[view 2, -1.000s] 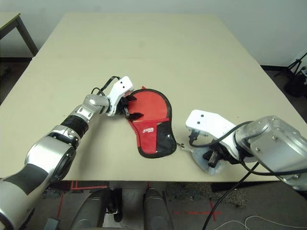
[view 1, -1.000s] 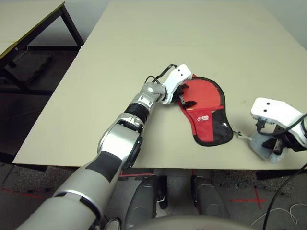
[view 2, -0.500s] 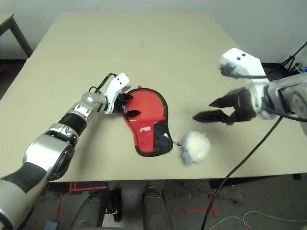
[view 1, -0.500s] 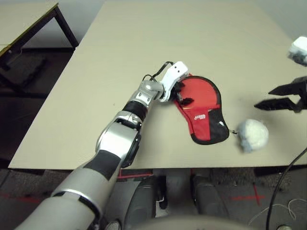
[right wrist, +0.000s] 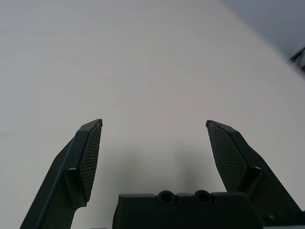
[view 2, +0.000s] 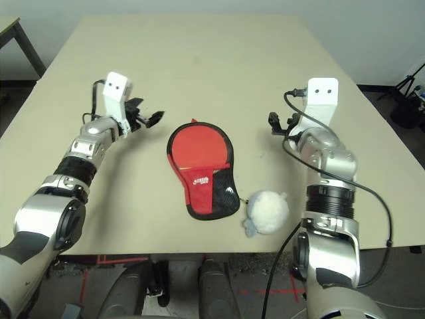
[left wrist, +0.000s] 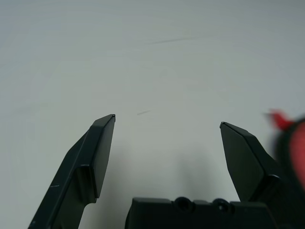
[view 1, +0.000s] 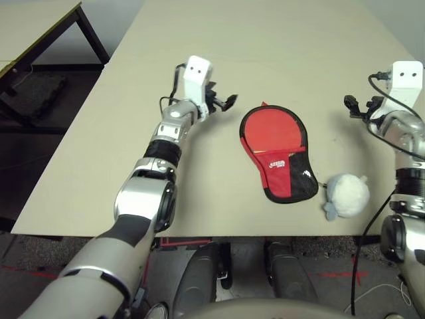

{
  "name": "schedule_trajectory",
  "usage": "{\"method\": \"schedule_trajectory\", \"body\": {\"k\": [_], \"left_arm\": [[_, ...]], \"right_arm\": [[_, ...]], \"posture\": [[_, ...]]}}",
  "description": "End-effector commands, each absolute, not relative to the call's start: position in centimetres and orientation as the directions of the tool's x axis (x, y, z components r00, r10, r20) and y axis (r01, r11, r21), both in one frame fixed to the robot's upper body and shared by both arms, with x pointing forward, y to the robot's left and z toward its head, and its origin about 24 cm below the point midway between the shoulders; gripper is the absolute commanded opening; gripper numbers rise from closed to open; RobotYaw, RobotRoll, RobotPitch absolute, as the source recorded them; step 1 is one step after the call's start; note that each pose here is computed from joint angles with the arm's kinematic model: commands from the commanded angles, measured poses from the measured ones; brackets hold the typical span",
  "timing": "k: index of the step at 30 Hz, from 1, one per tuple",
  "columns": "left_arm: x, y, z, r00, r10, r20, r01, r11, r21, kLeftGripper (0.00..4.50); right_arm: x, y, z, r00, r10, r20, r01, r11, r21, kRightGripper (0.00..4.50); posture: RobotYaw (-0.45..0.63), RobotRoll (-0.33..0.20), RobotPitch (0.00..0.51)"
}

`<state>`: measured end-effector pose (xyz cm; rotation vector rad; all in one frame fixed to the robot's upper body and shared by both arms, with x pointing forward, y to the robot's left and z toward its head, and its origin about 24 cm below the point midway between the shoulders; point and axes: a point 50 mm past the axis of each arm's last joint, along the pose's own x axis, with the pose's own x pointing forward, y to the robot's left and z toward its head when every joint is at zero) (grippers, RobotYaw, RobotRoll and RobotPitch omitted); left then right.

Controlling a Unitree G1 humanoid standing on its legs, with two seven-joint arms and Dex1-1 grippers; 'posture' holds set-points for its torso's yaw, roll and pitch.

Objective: Store the ping-pong paddle in its case and zip it.

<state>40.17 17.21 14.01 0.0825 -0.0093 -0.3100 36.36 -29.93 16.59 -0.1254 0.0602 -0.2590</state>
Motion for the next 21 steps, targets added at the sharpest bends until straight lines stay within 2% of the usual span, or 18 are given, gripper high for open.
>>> {"method": "schedule_trajectory", "body": {"k": [1, 3, 7, 13, 21], "left_arm": [[39.5, 18.7, 13.2, 0.979, -0.202, 0.031, 0.2, 0.977, 0.072, 4.5], [38.7, 20.4, 11.6, 0.993, -0.112, 0.023, 0.11, 0.991, 0.081, 4.5], [37.9, 21.1, 10.3, 0.999, -0.032, 0.009, 0.031, 0.996, 0.081, 4.5], [37.5, 20.6, 9.2, 1.0, -0.005, -0.011, 0.006, 0.997, 0.076, 4.5], [38.0, 19.6, 9.7, 0.999, -0.04, -0.004, 0.04, 0.995, 0.093, 4.5]], "right_arm": [[36.6, -31.3, 15.6, 0.949, -0.314, -0.021, 0.306, 0.937, -0.17, 4.49], [36.4, -32.4, 14.8, 0.927, -0.373, -0.026, 0.36, 0.908, -0.213, 4.49], [35.8, -34.1, 14.3, 0.897, -0.442, -0.022, 0.423, 0.87, -0.252, 4.49], [35.5, -35.6, 15.0, 0.895, -0.447, -0.012, 0.423, 0.854, -0.304, 4.49], [34.8, -36.7, 15.0, 0.888, -0.458, -0.03, 0.43, 0.854, -0.294, 4.49]], "posture": [[-0.02, 0.0, 0.142], [-0.01, 0.0, 0.147], [0.0, 0.0, 0.161], [-0.02, 0.0, 0.168], [-0.04, 0.0, 0.16]]}}
